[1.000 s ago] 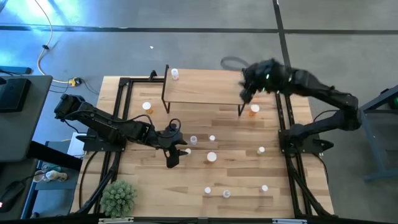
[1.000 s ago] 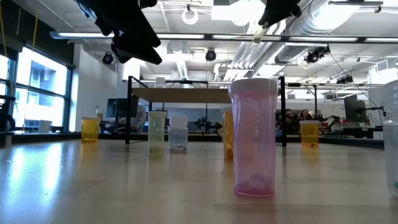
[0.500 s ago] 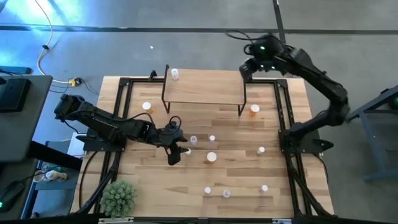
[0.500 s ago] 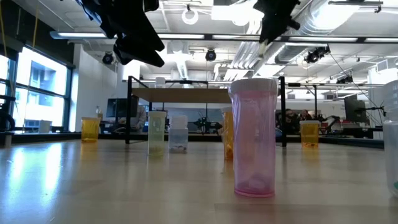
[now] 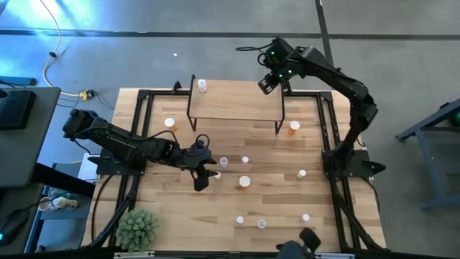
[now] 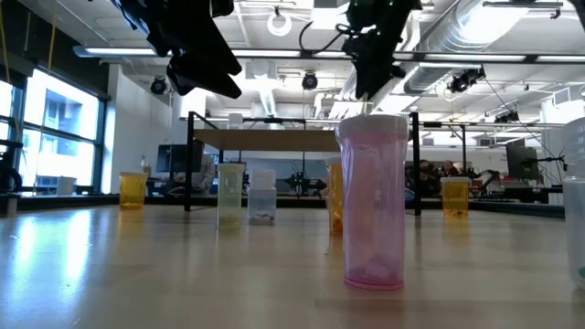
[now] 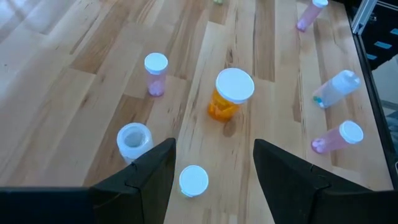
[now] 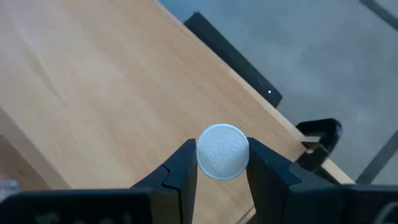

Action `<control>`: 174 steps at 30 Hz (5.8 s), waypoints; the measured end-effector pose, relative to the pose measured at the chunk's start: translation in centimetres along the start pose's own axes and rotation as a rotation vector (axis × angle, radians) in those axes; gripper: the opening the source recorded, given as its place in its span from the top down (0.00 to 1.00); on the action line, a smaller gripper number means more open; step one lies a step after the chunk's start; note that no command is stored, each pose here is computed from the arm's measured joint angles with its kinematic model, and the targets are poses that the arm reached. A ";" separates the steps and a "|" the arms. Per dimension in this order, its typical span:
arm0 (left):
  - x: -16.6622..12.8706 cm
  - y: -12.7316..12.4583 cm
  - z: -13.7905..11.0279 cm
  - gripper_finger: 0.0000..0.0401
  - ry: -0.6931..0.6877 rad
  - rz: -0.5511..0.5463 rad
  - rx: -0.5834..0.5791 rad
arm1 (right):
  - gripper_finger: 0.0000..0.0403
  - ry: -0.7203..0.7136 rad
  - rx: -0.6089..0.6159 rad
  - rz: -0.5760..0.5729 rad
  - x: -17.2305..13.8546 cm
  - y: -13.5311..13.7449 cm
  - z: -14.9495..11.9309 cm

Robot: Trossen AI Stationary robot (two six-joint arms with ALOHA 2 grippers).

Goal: Pick and place medicine bottles onto shelf by color
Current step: Put the middle yellow pill bottle on the shelf, then put the bottom left pink pill bottle on the shelf

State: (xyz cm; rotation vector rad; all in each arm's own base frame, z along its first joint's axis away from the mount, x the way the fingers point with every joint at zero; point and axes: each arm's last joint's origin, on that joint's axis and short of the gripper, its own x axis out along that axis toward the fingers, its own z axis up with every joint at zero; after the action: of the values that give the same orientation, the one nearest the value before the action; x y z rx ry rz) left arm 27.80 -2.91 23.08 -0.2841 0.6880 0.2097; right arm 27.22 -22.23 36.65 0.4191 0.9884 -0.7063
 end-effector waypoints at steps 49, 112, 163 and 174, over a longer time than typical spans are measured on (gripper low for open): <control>0.0 0.0 0.0 0.48 -0.001 0.002 0.007 | 0.61 0.098 -0.041 -0.022 1.9 0.1 -0.3; 1.0 -2.7 0.5 0.47 -0.112 -0.246 0.236 | 0.61 -0.438 -0.238 0.368 -5.2 8.0 -26.0; 12.7 -11.3 -4.8 0.44 -0.154 -0.403 0.414 | 0.61 -0.491 -0.295 0.245 -4.7 9.5 -26.3; 13.6 -11.4 -5.2 0.44 -0.130 -0.392 0.384 | 0.61 -0.484 -0.300 0.239 -4.6 9.4 -26.3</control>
State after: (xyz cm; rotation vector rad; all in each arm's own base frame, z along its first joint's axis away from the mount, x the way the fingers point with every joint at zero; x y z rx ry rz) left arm 38.22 -14.03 12.57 -0.0322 0.5185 -0.2753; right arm 16.19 2.28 27.63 0.0892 0.5594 -0.4041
